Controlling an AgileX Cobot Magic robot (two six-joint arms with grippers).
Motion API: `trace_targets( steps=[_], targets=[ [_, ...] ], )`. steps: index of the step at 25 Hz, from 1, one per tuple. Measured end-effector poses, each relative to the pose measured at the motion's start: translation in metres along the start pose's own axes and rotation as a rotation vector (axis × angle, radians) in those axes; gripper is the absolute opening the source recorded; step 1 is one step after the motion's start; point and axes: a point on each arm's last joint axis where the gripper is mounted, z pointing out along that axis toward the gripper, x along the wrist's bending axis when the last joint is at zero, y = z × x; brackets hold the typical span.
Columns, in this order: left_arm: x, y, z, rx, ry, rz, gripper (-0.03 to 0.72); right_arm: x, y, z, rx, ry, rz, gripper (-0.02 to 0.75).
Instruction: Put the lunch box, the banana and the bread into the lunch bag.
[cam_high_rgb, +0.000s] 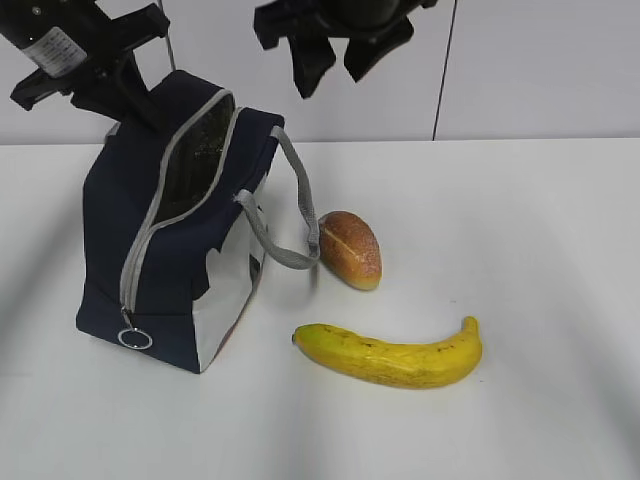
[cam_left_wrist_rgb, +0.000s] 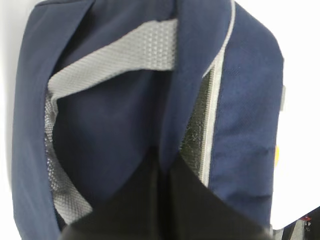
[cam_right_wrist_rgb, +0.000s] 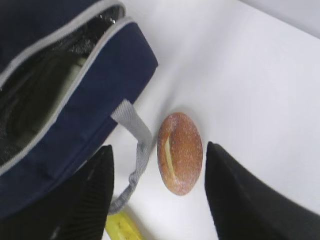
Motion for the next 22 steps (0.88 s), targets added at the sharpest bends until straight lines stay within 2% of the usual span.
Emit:
trace_targets(
  steps=[5,11,19,22],
  targets=[
    [0.000,0.000,0.000,0.000,0.002,0.001,-0.003,0.000,-0.040,0.005,0.145,-0.005,-0.092,0.429],
    [0.000,0.000,0.000,0.000,0.004,0.002,-0.003,-0.002,-0.096,-0.008,0.275,0.017,-0.236,0.428],
    [0.000,0.000,0.000,0.000,0.005,0.002,-0.003,0.005,-0.157,-0.002,0.412,0.141,-0.405,0.429],
    [0.000,0.000,0.000,0.000,0.005,0.002,-0.003,0.008,-0.170,0.012,0.410,0.173,-0.505,0.429]
  ],
)
